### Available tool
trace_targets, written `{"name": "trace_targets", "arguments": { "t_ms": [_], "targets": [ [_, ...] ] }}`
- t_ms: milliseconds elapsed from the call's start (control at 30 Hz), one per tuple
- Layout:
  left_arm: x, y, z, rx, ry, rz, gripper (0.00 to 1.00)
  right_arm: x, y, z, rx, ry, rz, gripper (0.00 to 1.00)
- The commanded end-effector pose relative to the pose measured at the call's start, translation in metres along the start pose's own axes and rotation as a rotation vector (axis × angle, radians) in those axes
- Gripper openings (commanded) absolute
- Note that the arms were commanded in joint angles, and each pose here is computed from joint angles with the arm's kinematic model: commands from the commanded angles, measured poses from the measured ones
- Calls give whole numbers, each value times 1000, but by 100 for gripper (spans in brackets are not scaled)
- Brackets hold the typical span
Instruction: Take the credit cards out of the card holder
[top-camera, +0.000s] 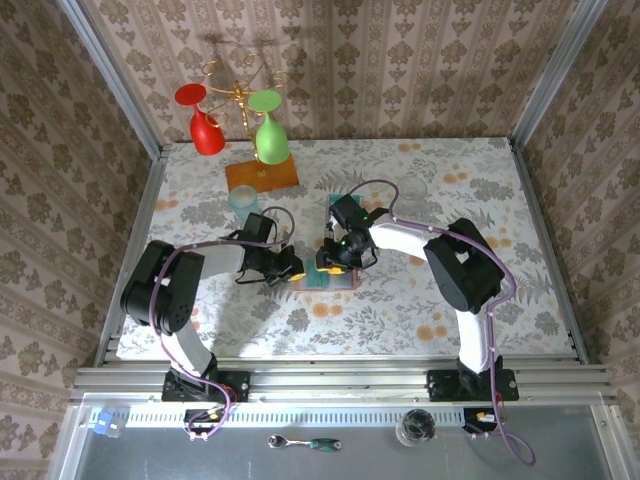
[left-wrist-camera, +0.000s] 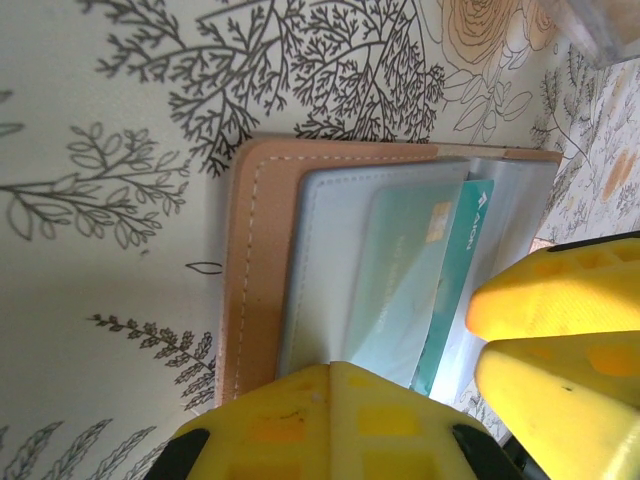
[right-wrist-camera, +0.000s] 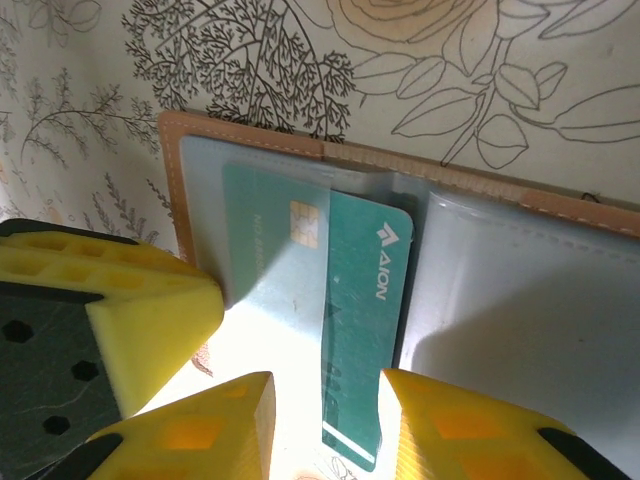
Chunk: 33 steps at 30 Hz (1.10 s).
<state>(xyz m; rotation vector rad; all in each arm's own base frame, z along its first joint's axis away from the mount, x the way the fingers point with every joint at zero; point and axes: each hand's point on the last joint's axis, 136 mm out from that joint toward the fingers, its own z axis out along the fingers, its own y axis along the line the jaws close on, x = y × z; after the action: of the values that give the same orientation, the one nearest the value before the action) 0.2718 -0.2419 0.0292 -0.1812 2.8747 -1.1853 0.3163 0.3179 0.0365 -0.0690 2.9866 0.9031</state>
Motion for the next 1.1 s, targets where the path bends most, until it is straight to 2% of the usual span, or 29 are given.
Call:
{"name": "trace_targets", "arguments": {
  "t_ms": [0, 200, 667, 1067],
  "targets": [
    [-4, -14, -9, 22, -16, 28, 0, 4, -6, 7, -10, 30, 26, 33],
    [-4, -23, -10, 39, -8, 40, 0, 6, -7, 10, -11, 37, 30, 33],
    [6, 10, 8, -23, 37, -5, 0, 4, -4, 2, -20, 16, 28, 33],
    [8, 19, 8, -37, 38, -23, 0, 2, -10, 0, -5, 1, 41, 33]
  ]
}}
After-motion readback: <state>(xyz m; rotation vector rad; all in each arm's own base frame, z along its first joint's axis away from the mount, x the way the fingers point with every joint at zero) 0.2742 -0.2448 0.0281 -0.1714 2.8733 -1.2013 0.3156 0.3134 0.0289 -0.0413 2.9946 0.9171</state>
